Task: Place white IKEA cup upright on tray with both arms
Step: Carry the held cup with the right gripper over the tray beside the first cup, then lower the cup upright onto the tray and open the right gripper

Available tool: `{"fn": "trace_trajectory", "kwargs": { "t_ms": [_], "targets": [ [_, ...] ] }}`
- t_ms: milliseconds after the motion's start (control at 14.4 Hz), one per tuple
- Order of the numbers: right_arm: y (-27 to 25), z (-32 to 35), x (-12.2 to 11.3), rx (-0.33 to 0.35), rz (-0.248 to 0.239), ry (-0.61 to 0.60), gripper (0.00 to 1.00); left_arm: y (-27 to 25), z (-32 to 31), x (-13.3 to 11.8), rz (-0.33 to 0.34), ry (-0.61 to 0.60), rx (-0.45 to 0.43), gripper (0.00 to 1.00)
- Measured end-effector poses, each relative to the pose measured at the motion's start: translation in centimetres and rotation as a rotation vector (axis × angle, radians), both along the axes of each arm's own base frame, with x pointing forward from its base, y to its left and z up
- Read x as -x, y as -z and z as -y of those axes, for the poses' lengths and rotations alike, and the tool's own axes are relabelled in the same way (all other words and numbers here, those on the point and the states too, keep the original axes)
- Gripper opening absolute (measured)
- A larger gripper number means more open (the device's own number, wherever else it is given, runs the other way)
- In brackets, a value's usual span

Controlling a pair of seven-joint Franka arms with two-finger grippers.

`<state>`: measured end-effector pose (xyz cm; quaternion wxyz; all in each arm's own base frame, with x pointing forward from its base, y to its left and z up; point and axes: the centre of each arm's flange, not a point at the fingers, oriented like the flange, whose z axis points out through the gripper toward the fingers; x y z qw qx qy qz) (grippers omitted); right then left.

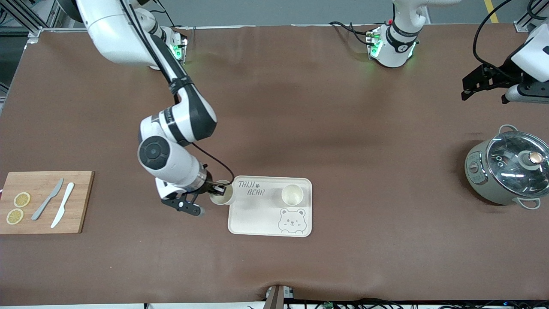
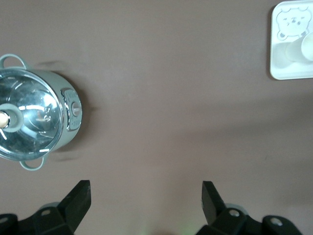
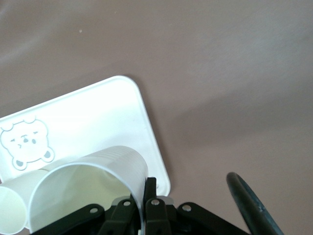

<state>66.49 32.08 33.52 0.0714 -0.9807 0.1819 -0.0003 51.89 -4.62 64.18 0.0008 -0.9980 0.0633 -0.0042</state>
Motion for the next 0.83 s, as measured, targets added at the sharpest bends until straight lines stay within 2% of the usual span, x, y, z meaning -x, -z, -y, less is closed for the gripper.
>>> {"fn": "trace_trajectory", "kwargs": {
  "t_ms": [486,834],
  "targets": [
    [4.9,-4.7,0.1,-0.021,0.039,0.046,0.04,-1.0,2.3,-1.2,0.039,-0.021,0.006,1.00],
    [7.6,-6.0,0.3,-0.028,0.059,0.055,0.04,0.7,3.7,-3.1,0.018,0.004,0.004,1.00]
  ]
}}
